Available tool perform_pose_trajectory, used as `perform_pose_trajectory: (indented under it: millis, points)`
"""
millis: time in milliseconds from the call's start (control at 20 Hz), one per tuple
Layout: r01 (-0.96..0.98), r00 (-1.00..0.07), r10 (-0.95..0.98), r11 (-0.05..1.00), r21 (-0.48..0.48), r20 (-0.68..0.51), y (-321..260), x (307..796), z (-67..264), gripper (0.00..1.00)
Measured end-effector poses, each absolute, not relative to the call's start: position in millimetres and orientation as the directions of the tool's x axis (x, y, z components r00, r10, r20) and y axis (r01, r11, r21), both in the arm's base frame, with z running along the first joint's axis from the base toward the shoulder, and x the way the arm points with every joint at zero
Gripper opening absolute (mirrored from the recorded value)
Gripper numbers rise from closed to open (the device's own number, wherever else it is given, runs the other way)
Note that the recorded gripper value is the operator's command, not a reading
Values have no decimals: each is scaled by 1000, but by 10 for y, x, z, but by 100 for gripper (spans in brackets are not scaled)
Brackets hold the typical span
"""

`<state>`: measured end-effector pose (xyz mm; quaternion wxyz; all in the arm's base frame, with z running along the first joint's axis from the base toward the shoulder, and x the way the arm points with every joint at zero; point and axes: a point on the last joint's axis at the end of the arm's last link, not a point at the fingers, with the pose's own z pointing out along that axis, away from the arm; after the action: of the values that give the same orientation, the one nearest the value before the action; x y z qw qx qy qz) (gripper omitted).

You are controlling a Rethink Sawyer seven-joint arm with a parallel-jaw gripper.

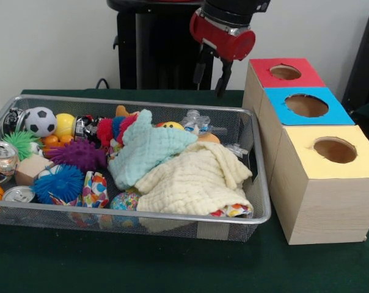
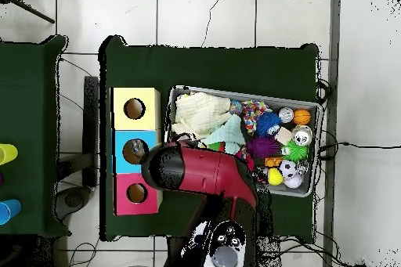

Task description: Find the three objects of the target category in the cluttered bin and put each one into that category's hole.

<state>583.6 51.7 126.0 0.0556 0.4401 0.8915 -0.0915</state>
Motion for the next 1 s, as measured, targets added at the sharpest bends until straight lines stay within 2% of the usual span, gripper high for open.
perform_pose_trajectory:
  millis: [600,1000]
  points:
    - [764,-644,746,619,-182,-168,313,5678,1007,100]
    - [763,-645,755,629,-150,-116,399,5743,854,100]
